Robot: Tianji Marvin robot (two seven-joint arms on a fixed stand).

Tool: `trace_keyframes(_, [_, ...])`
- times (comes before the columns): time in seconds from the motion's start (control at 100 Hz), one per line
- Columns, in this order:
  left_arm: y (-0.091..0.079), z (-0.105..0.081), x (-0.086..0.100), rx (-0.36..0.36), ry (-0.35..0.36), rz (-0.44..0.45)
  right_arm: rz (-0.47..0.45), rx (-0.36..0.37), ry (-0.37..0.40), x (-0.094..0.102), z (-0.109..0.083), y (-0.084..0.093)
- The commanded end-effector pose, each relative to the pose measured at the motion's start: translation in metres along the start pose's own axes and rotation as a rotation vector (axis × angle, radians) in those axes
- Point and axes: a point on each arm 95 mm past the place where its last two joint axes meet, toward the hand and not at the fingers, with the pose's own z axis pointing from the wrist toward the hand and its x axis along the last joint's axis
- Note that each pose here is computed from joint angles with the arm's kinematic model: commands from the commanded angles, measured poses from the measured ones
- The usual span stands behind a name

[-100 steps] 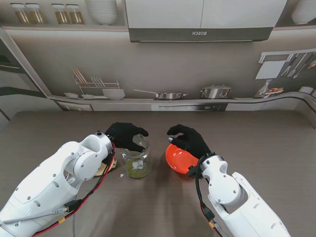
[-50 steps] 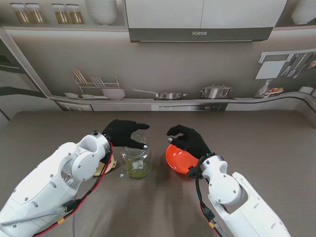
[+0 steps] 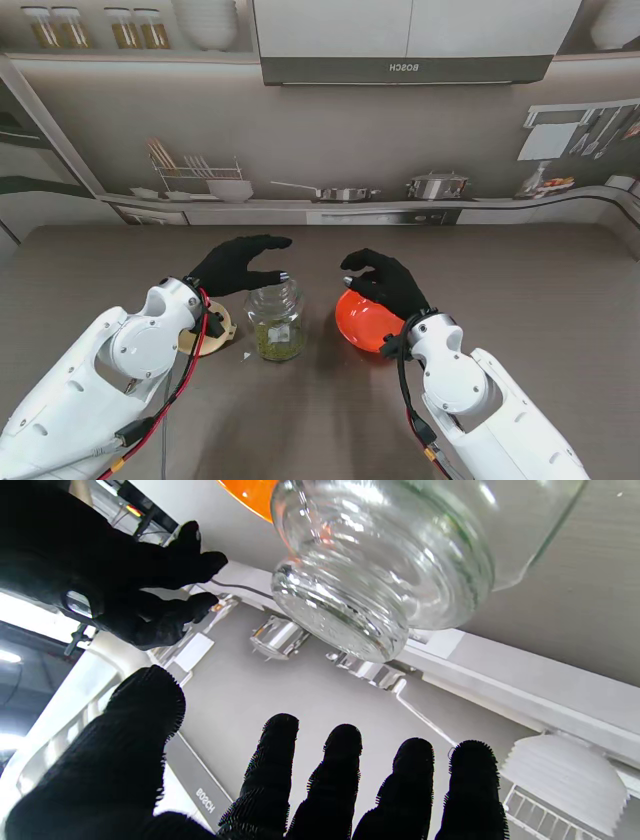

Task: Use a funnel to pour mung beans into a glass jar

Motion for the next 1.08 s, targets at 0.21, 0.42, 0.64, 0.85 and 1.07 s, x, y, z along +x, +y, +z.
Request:
trace_keyframes(0.21, [0.017, -0.032, -0.002, 0.049, 0.014, -0.073, -0.05, 0.01, 0.049, 0.01, -0.004, -0.001])
trace_keyframes(0.42, [0.023, -0.045, 0.005, 0.112, 0.01, -0.122, -0.082, 0.02, 0.076, 0.013, -0.007, -0.001])
trace_keyframes(0.64, [0.026, -0.05, 0.007, 0.158, 0.017, -0.164, -0.108, 0.035, 0.091, 0.015, -0.011, 0.002])
trace_keyframes(0.85, [0.032, -0.051, 0.007, 0.177, 0.015, -0.2, -0.117, 0.039, 0.092, 0.015, -0.013, 0.003])
trace_keyframes(1.07, [0.033, -0.052, 0.008, 0.177, 0.006, -0.21, -0.122, 0.044, 0.093, 0.015, -0.014, 0.002])
